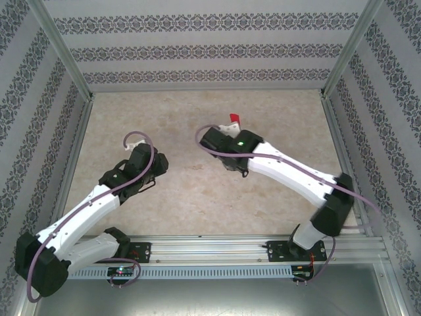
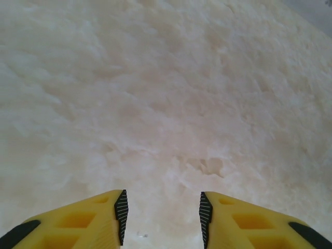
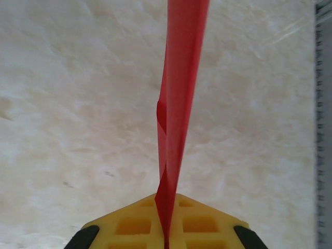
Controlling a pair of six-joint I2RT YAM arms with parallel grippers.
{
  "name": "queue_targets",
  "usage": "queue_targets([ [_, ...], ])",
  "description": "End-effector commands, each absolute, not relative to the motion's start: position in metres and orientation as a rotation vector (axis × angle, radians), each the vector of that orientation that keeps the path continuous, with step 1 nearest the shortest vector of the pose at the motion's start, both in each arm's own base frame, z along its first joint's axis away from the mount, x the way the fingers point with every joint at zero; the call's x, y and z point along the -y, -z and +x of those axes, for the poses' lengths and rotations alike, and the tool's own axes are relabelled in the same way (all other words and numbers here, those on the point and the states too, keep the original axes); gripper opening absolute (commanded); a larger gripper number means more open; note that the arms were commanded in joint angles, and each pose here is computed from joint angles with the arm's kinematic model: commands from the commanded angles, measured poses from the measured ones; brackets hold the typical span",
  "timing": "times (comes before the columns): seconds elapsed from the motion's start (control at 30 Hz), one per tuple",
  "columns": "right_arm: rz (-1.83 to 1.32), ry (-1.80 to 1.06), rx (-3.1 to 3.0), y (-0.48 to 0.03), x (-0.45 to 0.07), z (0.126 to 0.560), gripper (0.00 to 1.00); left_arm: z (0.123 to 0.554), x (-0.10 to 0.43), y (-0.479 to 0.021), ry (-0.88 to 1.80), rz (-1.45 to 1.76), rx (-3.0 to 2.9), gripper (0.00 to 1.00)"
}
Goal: Fold a paper plane with a square sheet of paper (pick it up from the middle)
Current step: Turn over the paper at the center of the table, then move the paper to the center of the table.
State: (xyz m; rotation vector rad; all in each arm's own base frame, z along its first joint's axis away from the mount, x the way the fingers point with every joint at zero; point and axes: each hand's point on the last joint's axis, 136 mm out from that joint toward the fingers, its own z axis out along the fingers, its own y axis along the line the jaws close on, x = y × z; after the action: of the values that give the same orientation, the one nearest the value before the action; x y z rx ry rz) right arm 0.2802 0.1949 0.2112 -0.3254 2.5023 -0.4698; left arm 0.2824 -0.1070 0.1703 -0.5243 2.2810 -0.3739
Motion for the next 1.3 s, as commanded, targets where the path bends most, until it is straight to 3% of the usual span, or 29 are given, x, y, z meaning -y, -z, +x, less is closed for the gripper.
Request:
queue_targets([
  [0.0, -0.450, 0.778, -2.534, -0.192, -0.184, 0.275, 0.10, 0.272, 0.075, -0.168, 0.250, -0.648, -2.227, 0.49],
  [0.17, -0.588, 0.763, -2.655, -0.135, -0.233, 0.270, 0.13, 0.263, 0.063, -0.174, 0.240, -0.663, -2.182, 0.52],
  [0.43, -0.687, 0.320, -2.897, -0.067, -0.325, 0.252, 0.26, 0.257, 0.058, -0.176, 0.241, -0.651, -2.165, 0.55],
  [0.5, -0.696, 0.152, -2.929, -0.065, -0.344, 0.245, 0.29, 0.257, 0.057, -0.177, 0.236, -0.647, -2.168, 0.55],
  [0.67, -0.584, -0.441, -2.866, -0.101, -0.380, 0.238, 0.48, 0.257, 0.056, -0.180, 0.234, -0.642, -2.158, 0.56],
  [0.87, -0.282, -0.903, -2.738, -0.124, -0.354, 0.254, 0.53, 0.258, 0.057, -0.181, 0.236, -0.632, -2.159, 0.57],
  [1.13, -0.049, -1.198, -2.711, -0.092, -0.347, 0.247, 0.32, 0.261, 0.074, -0.177, 0.312, -0.582, -2.209, 0.58],
  [1.27, -0.015, -1.163, -2.788, -0.063, -0.355, 0.246, 0.26, 0.262, 0.089, -0.170, 0.376, -0.540, -2.261, 0.59],
])
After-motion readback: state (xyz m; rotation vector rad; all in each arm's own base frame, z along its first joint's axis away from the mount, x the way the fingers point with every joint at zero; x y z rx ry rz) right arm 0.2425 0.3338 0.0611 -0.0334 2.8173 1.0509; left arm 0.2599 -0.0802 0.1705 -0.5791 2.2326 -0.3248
